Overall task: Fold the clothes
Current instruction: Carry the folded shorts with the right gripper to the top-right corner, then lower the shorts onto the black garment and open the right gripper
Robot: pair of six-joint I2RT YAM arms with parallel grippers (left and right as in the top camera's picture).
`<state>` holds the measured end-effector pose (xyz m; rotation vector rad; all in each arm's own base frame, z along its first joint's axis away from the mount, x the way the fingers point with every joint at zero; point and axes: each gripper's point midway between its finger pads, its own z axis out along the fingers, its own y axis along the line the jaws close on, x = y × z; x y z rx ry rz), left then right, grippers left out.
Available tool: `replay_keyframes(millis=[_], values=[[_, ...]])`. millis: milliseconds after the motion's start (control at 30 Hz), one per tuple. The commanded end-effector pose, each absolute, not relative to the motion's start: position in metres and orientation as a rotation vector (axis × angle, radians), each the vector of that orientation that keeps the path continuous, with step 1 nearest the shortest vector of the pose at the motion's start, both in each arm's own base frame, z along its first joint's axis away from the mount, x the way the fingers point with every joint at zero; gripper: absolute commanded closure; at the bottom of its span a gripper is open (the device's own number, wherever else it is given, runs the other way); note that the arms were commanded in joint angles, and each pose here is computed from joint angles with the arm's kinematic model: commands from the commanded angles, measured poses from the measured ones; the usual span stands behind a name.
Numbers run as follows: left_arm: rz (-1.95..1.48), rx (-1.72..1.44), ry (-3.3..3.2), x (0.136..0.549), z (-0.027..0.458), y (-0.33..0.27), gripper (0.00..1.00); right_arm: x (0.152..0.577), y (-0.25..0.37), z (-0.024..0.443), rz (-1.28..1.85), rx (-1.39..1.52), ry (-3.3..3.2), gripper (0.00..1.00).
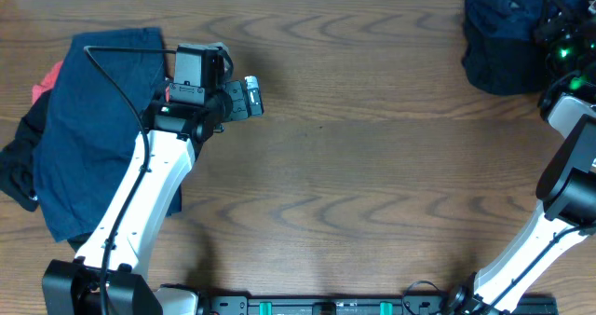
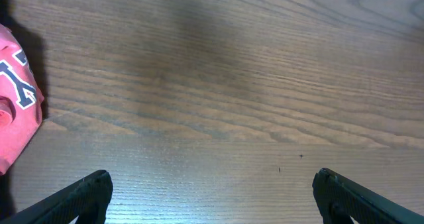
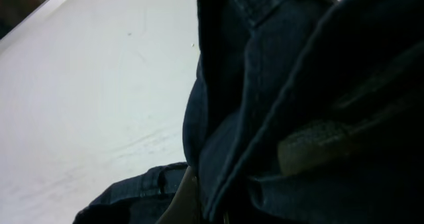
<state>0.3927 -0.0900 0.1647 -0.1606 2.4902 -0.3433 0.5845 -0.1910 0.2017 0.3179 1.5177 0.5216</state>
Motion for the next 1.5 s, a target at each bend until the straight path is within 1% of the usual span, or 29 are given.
replay_keyframes(millis=[0, 100, 133, 167, 200, 300, 467, 733, 800, 933, 1033, 1133, 1200, 1300, 1367, 1467], values=[[-0.325, -0.148, 2.483, 0.397, 0.167, -0.087, 0.02, 0.586, -0.189, 0.219, 0.538, 0.265, 1.504, 0.99], [-0.325, -0.148, 2.483, 0.397, 0.166, -0.087, 0.02, 0.587, -0.19, 0.205, 0.559, 0.306, 1.554, 0.99], [-0.325, -0.148, 2.484, 0.397, 0.166, -0.087, 0.02, 0.586, -0.188, 0.2, 0.573, 0.315, 1.573, 0.89], [-0.325, -0.148, 2.485, 0.397, 0.166, -0.088, 0.02, 0.585, -0.186, 0.195, 0.593, 0.317, 1.594, 0.61], [-0.325, -0.148, 2.485, 0.397, 0.166, -0.087, 0.02, 0.584, -0.184, 0.19, 0.616, 0.32, 1.616, 0.43], [-0.325, -0.148, 2.484, 0.397, 0.166, -0.087, 0.02, 0.578, -0.175, 0.187, 0.722, 0.306, 1.643, 0.18], [-0.326, -0.146, 2.485, 0.397, 0.166, -0.088, 0.02, 0.571, -0.172, 0.196, 0.816, 0.303, 1.628, 0.01], [-0.326, -0.145, 2.485, 0.397, 0.166, -0.088, 0.02, 0.558, -0.164, 0.21, 0.986, 0.32, 1.637, 0.01], [-0.326, -0.146, 2.485, 0.397, 0.166, -0.088, 0.02, 0.555, -0.165, 0.212, 1.034, 0.379, 1.648, 0.01], [-0.326, -0.145, 2.485, 0.397, 0.166, -0.088, 0.02, 0.547, -0.168, 0.218, 1.036, 0.45, 1.691, 0.01], [-0.326, -0.145, 2.485, 0.397, 0.166, -0.088, 0.02, 0.538, -0.168, 0.226, 0.945, 0.466, 1.749, 0.01], [-0.327, -0.145, 2.484, 0.397, 0.166, -0.088, 0.02, 0.522, -0.166, 0.24, 0.78, 0.444, 1.83, 0.01], [-0.326, -0.146, 2.484, 0.397, 0.166, -0.088, 0.02, 0.508, -0.161, 0.253, 0.647, 0.392, 1.882, 0.01], [-0.327, -0.145, 2.482, 0.397, 0.167, -0.088, 0.02, 0.488, -0.154, 0.275, 0.375, 0.238, 1.944, 0.01], [-0.327, -0.145, 2.48, 0.398, 0.167, -0.088, 0.02, 0.482, -0.155, 0.28, 0.212, 0.166, 1.972, 0.01], [-0.328, -0.145, 2.479, 0.398, 0.167, -0.089, 0.02, 0.484, -0.158, 0.278, 0.053, 0.105, 1.998, 0.01]])
